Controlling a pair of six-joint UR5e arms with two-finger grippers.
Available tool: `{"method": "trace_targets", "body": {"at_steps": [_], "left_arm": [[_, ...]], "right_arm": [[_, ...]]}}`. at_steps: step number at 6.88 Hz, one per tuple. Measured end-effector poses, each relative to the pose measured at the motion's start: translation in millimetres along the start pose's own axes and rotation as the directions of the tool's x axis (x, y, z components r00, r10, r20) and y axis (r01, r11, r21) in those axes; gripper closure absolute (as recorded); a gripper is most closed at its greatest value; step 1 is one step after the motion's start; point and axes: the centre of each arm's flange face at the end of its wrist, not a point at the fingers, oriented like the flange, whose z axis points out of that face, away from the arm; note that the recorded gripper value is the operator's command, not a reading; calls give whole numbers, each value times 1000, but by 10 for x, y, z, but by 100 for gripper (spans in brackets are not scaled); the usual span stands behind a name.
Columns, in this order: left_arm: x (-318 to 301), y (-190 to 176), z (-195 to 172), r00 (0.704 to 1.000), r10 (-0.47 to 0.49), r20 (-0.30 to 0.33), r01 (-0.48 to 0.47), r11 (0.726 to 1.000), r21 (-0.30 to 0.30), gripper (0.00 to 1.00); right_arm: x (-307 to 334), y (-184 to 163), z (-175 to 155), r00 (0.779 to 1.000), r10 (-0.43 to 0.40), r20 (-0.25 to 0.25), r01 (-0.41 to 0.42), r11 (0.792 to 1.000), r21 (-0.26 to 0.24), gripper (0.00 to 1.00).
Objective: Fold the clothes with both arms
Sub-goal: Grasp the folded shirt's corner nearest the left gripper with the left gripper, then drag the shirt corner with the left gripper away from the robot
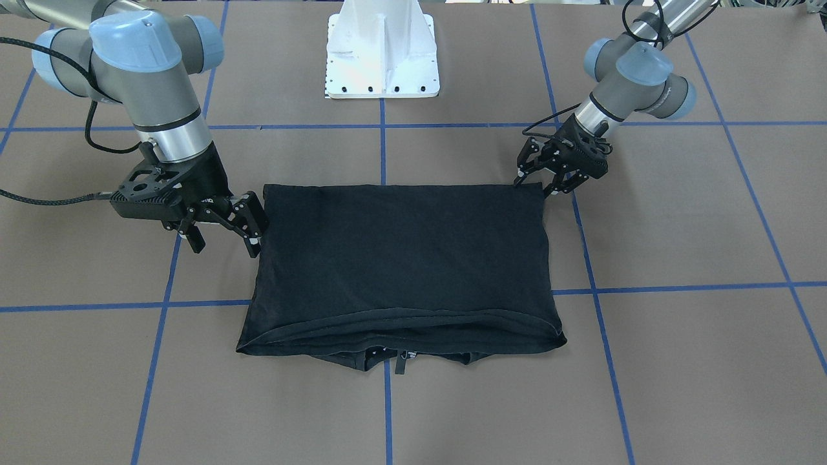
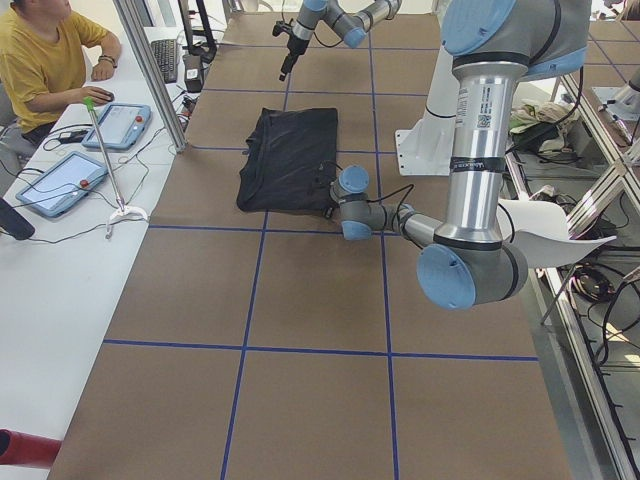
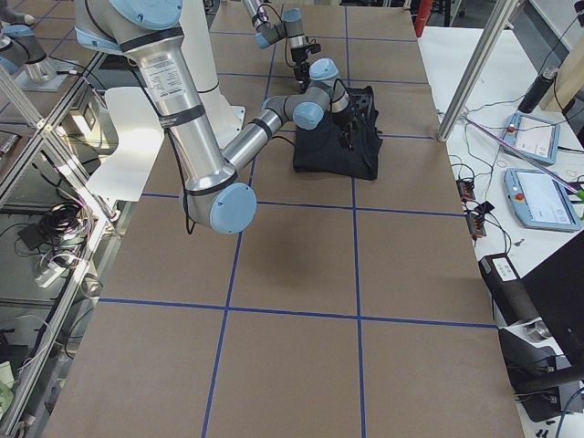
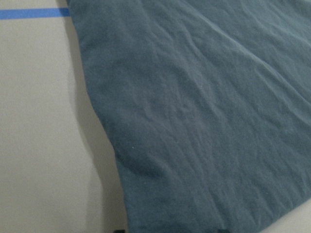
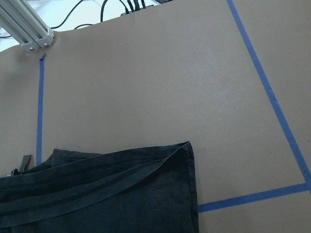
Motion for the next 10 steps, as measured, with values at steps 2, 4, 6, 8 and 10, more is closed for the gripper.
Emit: {"method": "trace_targets", "body": {"at_steps": [2,4,6,8,10], "left_arm": [[6,24,17,1000,1,0,-1,1000,-5,89],[3,31,21,1000,0,1,0,1000,-7,100],[8,5,-18,1000,7,-2,-7,1000,-2,100],[-213,-253,-108,997,65,41,-66,997,39,100],[-641,-1001,-48,983,115,144,-132,984,116,100]], "right_arm": [[1,0,1,1000,0,0,0,1000,0,0],[0,2,3,1000,0,0,0,1000,-1,0],[-1,7,7,1000,0,0,0,1000,-4,0],[-3,21,20,1000,-2,-1,2,1000,-8,0],[-11,37,31,1000,-3,-2,3,1000,-10,0]]}}
